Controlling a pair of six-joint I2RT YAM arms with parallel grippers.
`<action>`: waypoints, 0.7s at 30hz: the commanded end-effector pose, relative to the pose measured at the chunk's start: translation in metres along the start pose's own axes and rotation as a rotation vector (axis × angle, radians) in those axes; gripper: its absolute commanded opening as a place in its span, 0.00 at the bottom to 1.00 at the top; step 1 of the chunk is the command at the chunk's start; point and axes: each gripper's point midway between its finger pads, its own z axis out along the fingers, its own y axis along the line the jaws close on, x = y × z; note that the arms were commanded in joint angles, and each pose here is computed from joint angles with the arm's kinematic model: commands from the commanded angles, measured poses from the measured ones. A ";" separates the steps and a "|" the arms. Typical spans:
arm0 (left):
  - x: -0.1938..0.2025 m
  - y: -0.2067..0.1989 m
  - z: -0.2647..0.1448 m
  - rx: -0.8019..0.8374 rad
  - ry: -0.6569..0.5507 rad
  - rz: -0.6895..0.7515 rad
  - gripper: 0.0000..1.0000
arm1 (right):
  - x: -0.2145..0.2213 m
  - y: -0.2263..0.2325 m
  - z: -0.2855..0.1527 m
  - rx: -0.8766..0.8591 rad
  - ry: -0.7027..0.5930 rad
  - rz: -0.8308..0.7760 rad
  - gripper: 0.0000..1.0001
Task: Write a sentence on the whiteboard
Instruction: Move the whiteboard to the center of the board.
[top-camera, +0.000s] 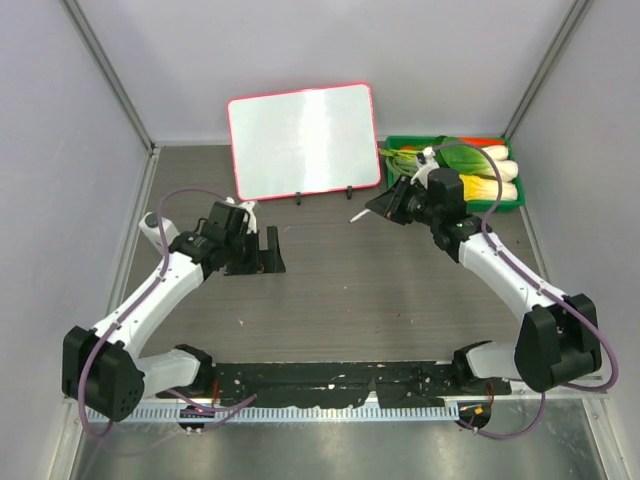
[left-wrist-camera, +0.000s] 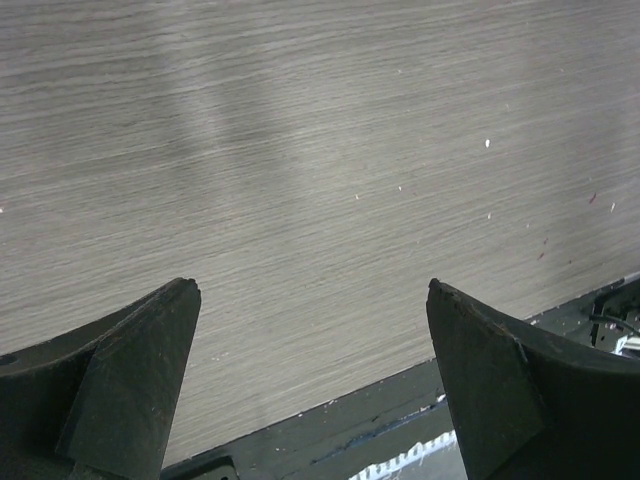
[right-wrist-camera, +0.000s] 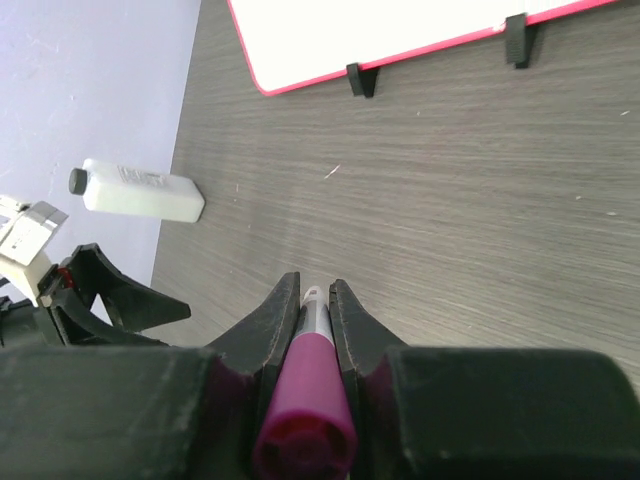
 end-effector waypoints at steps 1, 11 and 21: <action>-0.024 0.000 0.007 -0.028 -0.097 -0.051 1.00 | -0.026 0.007 -0.020 -0.021 -0.085 -0.064 0.01; -0.040 0.000 0.048 -0.020 -0.116 -0.095 1.00 | -0.020 -0.002 -0.027 -0.002 -0.017 -0.119 0.01; -0.074 0.003 0.096 -0.115 -0.122 -0.075 1.00 | -0.001 -0.025 -0.024 0.029 -0.029 -0.082 0.02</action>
